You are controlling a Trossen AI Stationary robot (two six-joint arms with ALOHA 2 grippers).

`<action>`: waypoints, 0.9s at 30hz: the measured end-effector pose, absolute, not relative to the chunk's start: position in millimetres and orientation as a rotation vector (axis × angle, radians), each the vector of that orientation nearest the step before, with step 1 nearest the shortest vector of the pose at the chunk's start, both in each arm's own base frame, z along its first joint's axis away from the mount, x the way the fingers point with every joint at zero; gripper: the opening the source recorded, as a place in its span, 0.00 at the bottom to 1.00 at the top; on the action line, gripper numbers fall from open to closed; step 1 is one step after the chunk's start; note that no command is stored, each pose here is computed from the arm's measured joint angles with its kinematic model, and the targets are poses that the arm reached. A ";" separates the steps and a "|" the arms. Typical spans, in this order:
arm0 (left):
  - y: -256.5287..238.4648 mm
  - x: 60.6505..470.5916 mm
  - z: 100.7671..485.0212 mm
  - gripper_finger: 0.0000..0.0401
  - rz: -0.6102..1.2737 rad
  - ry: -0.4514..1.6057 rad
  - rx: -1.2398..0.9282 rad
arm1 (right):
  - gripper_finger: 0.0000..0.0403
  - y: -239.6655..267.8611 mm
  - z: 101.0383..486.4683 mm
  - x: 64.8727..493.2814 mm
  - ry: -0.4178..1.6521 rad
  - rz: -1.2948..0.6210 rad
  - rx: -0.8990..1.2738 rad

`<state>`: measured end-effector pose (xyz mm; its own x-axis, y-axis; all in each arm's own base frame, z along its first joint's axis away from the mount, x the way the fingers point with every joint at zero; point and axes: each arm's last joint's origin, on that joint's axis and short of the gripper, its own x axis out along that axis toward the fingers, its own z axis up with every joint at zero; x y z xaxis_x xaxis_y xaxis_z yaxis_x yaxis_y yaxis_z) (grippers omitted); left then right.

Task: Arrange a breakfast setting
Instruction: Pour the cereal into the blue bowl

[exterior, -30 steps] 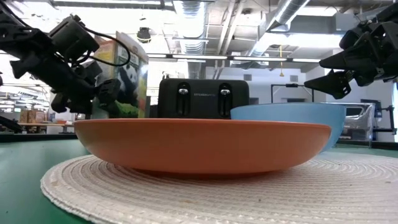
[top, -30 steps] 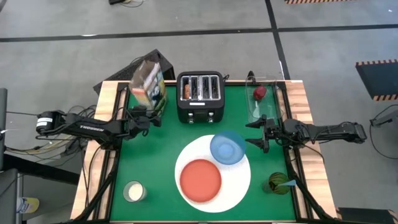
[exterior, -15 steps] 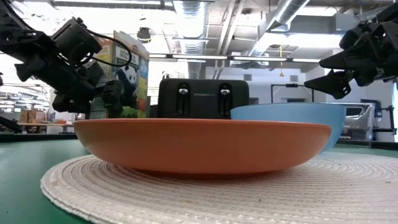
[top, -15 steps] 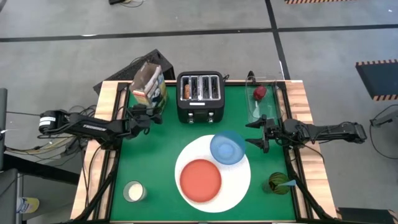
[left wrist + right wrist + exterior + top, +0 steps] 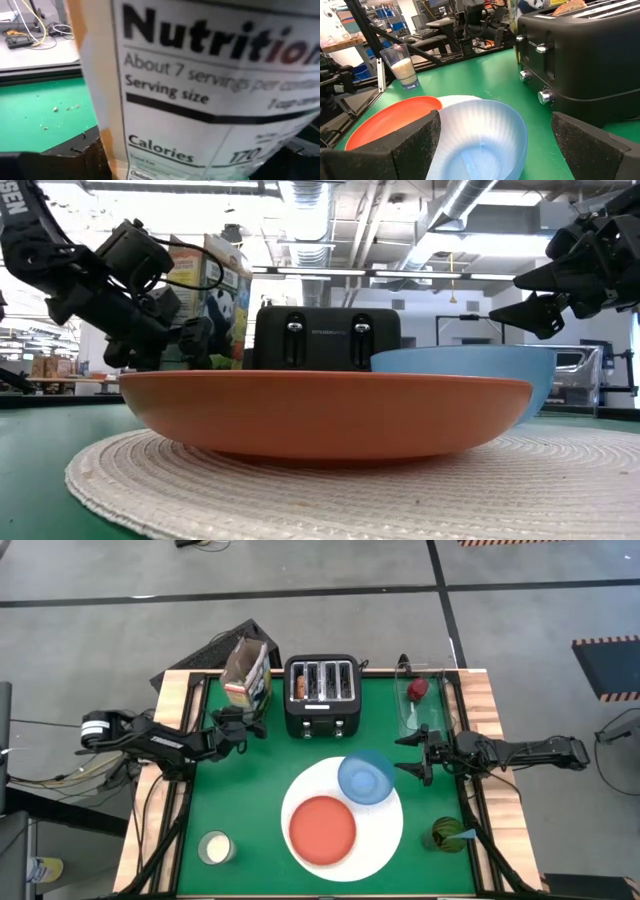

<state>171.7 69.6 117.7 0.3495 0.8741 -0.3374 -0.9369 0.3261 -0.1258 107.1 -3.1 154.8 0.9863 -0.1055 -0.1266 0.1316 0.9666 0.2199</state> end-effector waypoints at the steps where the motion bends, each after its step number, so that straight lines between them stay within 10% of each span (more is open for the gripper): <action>1: 70.1 171.8 117.5 0.78 1.202 0.221 -0.322 | 0.98 -3.1 154.7 107.1 0.115 -0.120 0.229; 27: 72.6 172.8 120.7 0.49 1.192 0.219 -0.283 | 0.98 -3.1 154.8 107.1 0.115 -0.120 0.230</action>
